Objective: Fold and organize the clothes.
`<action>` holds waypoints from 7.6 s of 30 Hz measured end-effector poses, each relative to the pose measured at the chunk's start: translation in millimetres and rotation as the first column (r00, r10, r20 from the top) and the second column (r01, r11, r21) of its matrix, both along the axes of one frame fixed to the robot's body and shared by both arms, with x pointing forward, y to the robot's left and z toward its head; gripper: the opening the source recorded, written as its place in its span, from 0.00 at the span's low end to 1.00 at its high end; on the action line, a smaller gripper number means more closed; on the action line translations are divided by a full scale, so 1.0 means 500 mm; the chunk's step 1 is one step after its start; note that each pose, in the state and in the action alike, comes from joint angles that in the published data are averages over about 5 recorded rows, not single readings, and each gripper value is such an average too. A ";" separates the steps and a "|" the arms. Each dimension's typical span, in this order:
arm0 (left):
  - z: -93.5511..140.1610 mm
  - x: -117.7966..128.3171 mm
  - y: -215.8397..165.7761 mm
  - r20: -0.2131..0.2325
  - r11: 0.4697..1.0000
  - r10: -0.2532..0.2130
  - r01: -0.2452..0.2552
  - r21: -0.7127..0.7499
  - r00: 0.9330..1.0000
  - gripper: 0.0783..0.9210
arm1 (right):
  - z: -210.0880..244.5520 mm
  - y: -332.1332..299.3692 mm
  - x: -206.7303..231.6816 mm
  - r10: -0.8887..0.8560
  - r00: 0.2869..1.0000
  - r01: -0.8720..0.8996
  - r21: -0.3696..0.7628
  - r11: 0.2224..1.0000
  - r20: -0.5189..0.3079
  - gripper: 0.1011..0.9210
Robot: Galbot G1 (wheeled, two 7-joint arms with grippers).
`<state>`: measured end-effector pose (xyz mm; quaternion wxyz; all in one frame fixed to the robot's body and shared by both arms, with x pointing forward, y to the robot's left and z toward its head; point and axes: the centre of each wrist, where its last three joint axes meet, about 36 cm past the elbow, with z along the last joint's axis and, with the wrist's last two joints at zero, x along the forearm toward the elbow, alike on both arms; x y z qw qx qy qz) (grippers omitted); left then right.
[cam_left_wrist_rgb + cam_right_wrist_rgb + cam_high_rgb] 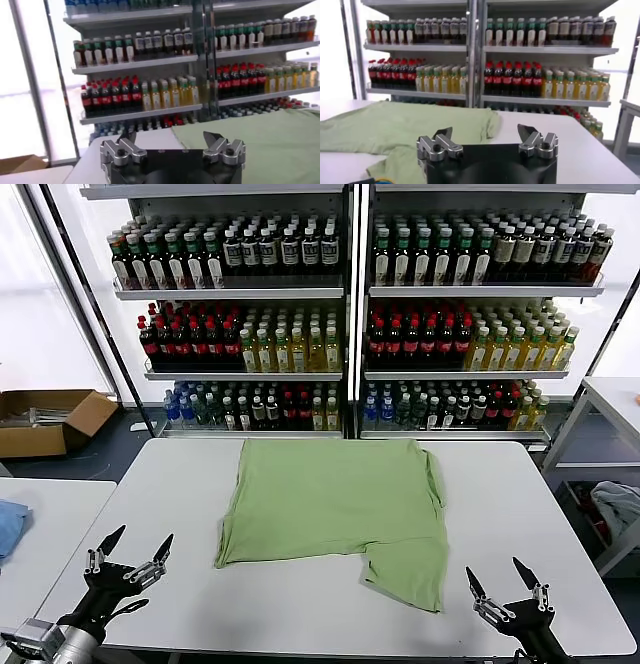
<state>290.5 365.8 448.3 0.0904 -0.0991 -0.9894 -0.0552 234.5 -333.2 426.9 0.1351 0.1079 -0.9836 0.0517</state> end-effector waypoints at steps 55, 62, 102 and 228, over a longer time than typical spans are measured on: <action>-0.120 0.126 -0.097 -0.365 0.983 -0.158 0.179 0.026 0.918 0.18 | -0.060 0.168 0.063 0.033 0.954 -0.032 0.007 0.999 -0.299 0.04; -0.113 0.112 -0.095 -0.357 0.982 -0.164 0.188 0.032 0.920 0.03 | -0.055 0.159 0.050 0.061 0.967 -0.057 0.022 0.998 -0.248 0.01; 0.058 -0.079 -0.116 -0.256 0.980 -0.084 0.126 0.152 0.963 0.03 | 0.068 0.098 -0.083 0.061 0.996 -0.073 0.198 0.977 0.067 0.01; 0.057 0.012 -0.028 -0.290 0.994 0.071 -0.045 0.098 0.954 0.75 | 0.095 0.086 0.282 0.083 0.996 -0.078 0.112 0.991 -0.035 0.87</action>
